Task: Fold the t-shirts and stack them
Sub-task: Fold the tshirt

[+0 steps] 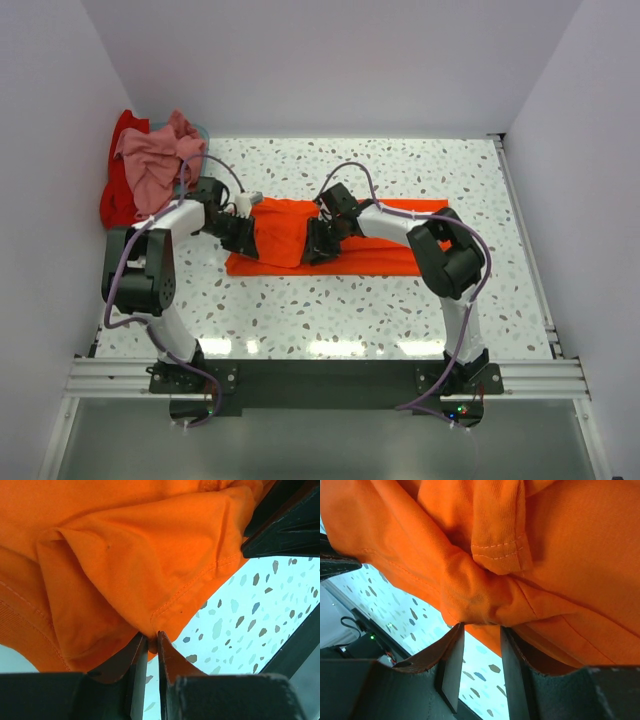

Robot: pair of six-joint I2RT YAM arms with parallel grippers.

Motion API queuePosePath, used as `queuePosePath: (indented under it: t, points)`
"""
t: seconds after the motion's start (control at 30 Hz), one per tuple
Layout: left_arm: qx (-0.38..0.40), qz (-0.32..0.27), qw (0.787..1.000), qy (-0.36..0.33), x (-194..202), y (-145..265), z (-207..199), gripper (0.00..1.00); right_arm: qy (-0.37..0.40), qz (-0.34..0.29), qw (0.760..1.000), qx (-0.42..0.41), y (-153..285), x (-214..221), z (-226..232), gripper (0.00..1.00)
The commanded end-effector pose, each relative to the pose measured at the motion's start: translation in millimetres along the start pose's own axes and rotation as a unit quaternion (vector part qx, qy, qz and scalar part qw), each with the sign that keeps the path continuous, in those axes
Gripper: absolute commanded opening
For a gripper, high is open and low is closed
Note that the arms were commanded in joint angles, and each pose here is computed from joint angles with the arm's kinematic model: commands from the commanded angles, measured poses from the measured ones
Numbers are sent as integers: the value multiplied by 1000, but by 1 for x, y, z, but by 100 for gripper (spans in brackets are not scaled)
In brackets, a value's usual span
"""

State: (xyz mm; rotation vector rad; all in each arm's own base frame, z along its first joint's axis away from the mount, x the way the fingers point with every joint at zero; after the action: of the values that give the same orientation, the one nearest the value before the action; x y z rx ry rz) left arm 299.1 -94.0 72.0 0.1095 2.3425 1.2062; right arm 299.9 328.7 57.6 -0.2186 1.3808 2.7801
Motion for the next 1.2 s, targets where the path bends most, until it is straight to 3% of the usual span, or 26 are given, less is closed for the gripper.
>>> queuePosePath:
  t: [0.0, 0.4, 0.5, 0.53, 0.57, 0.6, 0.7, 1.17]
  points:
    - [13, -14, 1000, -10, -7, 6, -10, 18, -11, -5, 1000, -22, 0, -8, 12, 39]
    - [16, -11, 1000, -16, -8, 5, -13, 17, -23, -13, 998, -60, -3, -16, 26, 40]
    - [19, -11, 1000, -17, -9, 6, -14, 12, -30, -3, 998, -51, -7, -13, 21, 25]
    - [19, -11, 1000, -20, -9, 7, -15, 10, -32, -1, 998, -49, -6, -12, 20, 18]
    - [21, -13, 999, -23, -12, 9, -16, 8, -27, -1, 998, -51, -5, -12, 21, 3]
    - [23, -15, 999, -24, -13, 11, -18, 5, -23, -2, 998, -52, -3, -13, 23, 0]
    - [31, -24, 999, -33, -23, 18, -23, 0, -7, -11, 998, -64, 5, -18, 30, 0]
    - [74, -69, 994, -33, -90, 14, -16, 1, -22, -40, 990, -135, 25, -60, 25, 0]
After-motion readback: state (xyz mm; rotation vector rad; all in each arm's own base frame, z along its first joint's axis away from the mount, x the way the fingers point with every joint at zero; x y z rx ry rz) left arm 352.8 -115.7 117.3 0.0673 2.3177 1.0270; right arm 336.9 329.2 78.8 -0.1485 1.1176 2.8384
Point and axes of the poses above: each gripper's point midway between its finger pads, its own y axis back along the fingers, its own z axis along the line the jaws close on, x = y × z, the point moved 4 cm from there along y, back along the fingers, and after that the axes turned 1 degree about -y, right-handed, at the moved point
